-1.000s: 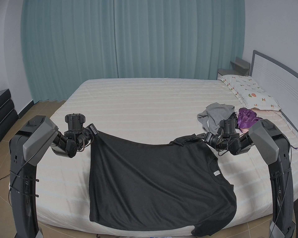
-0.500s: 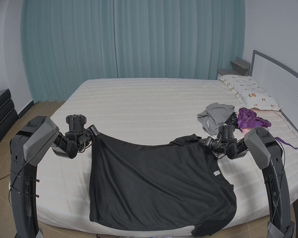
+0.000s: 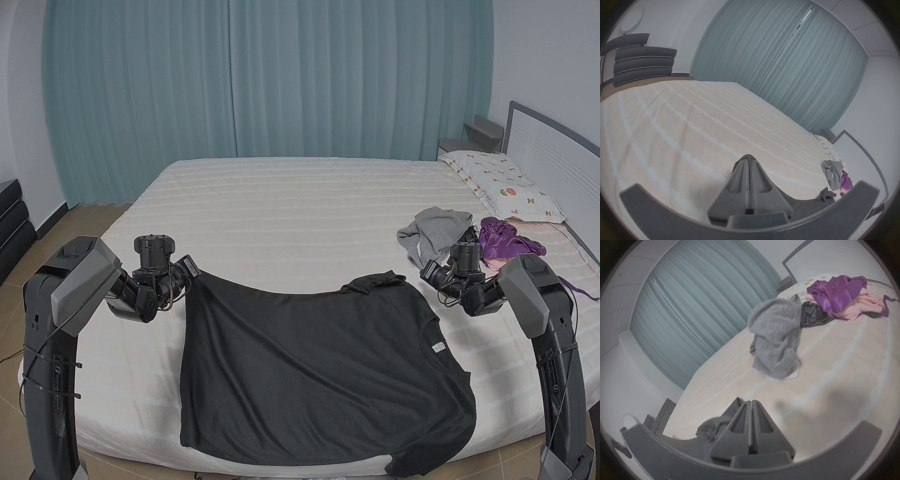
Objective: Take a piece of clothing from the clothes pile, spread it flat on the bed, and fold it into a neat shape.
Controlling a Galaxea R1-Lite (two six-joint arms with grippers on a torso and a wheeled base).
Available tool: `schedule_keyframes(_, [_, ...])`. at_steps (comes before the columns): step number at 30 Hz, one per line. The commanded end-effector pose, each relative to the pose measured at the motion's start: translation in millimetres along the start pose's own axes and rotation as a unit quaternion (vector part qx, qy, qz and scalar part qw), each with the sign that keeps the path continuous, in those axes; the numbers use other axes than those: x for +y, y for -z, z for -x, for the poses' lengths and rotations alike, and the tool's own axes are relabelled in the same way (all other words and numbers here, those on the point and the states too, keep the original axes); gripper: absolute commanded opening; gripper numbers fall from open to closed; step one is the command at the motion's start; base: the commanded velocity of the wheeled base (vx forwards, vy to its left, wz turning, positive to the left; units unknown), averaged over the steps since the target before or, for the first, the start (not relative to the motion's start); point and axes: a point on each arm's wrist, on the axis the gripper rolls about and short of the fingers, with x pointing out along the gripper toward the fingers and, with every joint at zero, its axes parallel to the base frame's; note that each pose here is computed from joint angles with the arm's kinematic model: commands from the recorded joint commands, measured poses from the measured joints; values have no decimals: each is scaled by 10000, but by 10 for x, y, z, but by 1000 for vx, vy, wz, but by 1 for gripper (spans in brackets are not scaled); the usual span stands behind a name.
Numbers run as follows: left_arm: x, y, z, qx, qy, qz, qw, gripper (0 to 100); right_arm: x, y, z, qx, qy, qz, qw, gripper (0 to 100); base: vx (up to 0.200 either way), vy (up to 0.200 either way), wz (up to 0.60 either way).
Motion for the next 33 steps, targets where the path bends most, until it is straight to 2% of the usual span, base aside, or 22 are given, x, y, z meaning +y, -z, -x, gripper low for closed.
schedule_keyframes(1, [45,67,-56,49,-38,1,10000,0,-54,-129,43,-168,24,-28,9999,0,0,0,0])
schedule_keyframes(6, [36,56,-93,-82,42,24,10000,0,-86,-197,50,-398,-50,-15,9992,0,0,0,0])
schedule_keyframes(12, [52,80,-99,-67,23,31,10000,0,-32,-9,92,15,-56,-16,10000,0,0,0,0])
schedule_keyframes(13, [54,83,-99,-61,18,30,10000,0,-3,32,83,77,-73,-5,9999,100,0,0,0])
schedule_keyframes(15, [57,87,-98,-55,14,30,10000,0,14,62,80,138,-64,-1,9999,100,0,0,0])
schedule_keyframes(16, [62,94,-96,-42,5,29,10000,0,43,161,83,384,15,62,9992,100,0,0,0])
schedule_keyframes(22, [72,108,-83,-17,-12,27,10000,0,73,270,64,643,-4,317,9974,100,0,0,0])
schedule_keyframes(30, [132,77,-76,-26,-82,52,9999,0,36,352,-57,727,33,402,9965,100,0,0,0])
schedule_keyframes(31, [132,77,-76,-26,-82,52,9999,0,36,352,-57,727,33,402,9965,0,0,0,0])
schedule_keyframes(33, [147,73,-75,-21,-103,58,9999,0,56,367,-59,765,6,409,9962,0,0,0,0])
